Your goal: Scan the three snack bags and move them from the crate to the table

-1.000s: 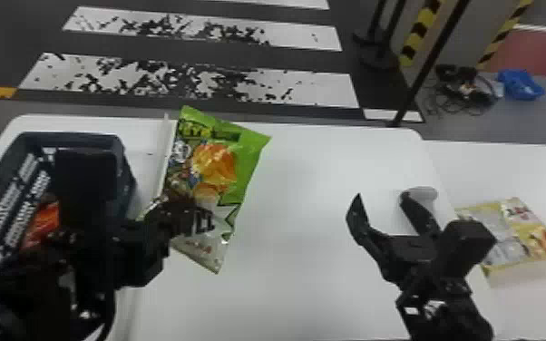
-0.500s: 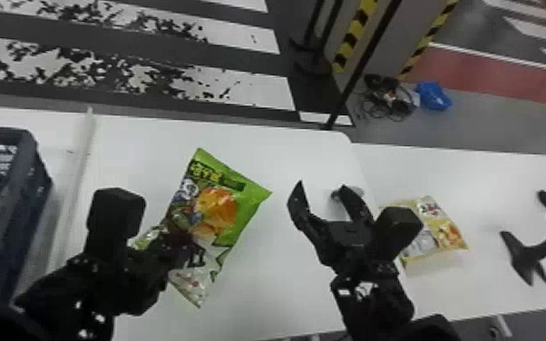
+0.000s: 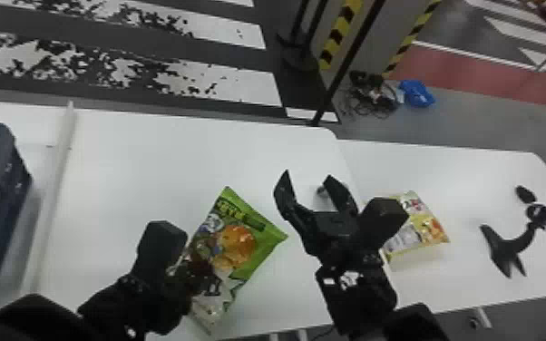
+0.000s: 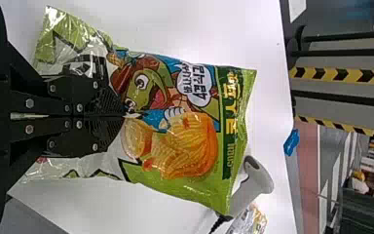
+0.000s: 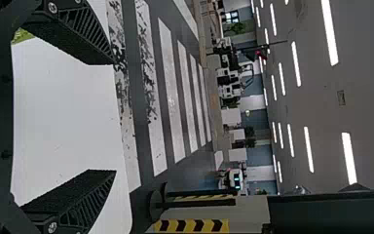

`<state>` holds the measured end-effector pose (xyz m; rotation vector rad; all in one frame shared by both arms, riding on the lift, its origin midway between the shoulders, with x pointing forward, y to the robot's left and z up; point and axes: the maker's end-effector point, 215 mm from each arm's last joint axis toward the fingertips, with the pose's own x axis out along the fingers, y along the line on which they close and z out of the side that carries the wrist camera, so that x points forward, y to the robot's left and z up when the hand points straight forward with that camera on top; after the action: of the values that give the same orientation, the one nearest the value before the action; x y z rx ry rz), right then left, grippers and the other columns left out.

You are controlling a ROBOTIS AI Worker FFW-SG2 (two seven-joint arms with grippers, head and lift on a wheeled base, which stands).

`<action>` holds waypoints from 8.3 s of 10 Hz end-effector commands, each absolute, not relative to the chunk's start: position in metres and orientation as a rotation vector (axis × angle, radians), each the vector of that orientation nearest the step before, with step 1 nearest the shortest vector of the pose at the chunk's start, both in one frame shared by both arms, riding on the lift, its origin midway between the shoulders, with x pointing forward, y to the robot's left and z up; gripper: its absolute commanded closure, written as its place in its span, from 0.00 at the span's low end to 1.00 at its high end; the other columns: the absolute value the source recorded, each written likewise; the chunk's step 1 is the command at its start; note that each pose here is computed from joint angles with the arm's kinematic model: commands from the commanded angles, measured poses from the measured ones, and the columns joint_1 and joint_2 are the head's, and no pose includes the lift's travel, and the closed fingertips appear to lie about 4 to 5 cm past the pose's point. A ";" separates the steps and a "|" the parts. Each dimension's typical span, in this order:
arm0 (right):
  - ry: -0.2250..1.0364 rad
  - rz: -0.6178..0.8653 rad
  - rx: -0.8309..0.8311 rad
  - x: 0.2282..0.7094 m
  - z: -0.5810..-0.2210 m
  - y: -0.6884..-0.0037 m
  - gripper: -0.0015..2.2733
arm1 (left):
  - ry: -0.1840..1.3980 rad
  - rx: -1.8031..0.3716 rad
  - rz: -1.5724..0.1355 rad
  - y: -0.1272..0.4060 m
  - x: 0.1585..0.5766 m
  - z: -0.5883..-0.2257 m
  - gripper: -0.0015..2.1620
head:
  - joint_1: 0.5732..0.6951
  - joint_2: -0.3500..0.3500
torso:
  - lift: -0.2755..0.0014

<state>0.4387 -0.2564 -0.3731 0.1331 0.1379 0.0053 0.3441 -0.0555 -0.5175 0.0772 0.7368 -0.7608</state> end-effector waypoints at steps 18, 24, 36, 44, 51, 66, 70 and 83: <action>0.243 0.033 0.121 0.419 -0.406 -0.262 0.04 | 0.231 -0.003 -0.323 0.137 0.440 -0.384 0.01 | 1.00 0.15 | 0.77; 0.561 0.342 -0.166 0.348 -0.478 -0.159 0.04 | 0.076 -0.039 -0.199 0.204 0.436 -0.349 0.02 | 1.00 0.48 | 0.77; 0.627 0.192 -0.920 0.355 -0.563 -0.184 0.24 | 0.070 -0.058 -0.234 0.196 0.434 -0.346 0.02 | 1.00 0.57 | 0.77; 0.429 0.164 -0.557 0.393 -0.499 -0.177 0.99 | 0.083 -0.064 -0.252 0.191 0.433 -0.353 0.02 | 1.00 0.52 | 0.77; 0.273 0.076 0.741 0.399 -0.445 -0.259 0.99 | 0.082 -0.076 -0.271 0.177 0.431 -0.353 0.02 | 1.00 0.40 | 0.77; 0.428 0.012 0.414 0.377 -0.459 -0.265 0.25 | 0.025 -0.092 -0.290 0.163 0.420 -0.345 0.02 | 1.00 0.32 | 0.77; 0.281 0.085 0.117 0.433 -0.449 -0.312 0.99 | 0.025 -0.084 -0.309 0.150 0.416 -0.343 0.02 | 1.00 0.27 | 0.77; 0.295 0.110 0.083 0.467 -0.526 -0.293 0.99 | 0.062 -0.037 -0.295 0.151 0.400 -0.358 0.02 | 1.00 0.26 | 0.77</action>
<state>0.4691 -0.2897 -0.5234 0.0859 0.2962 0.1138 0.4008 0.1512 -0.3573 -0.0371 0.0590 -0.2930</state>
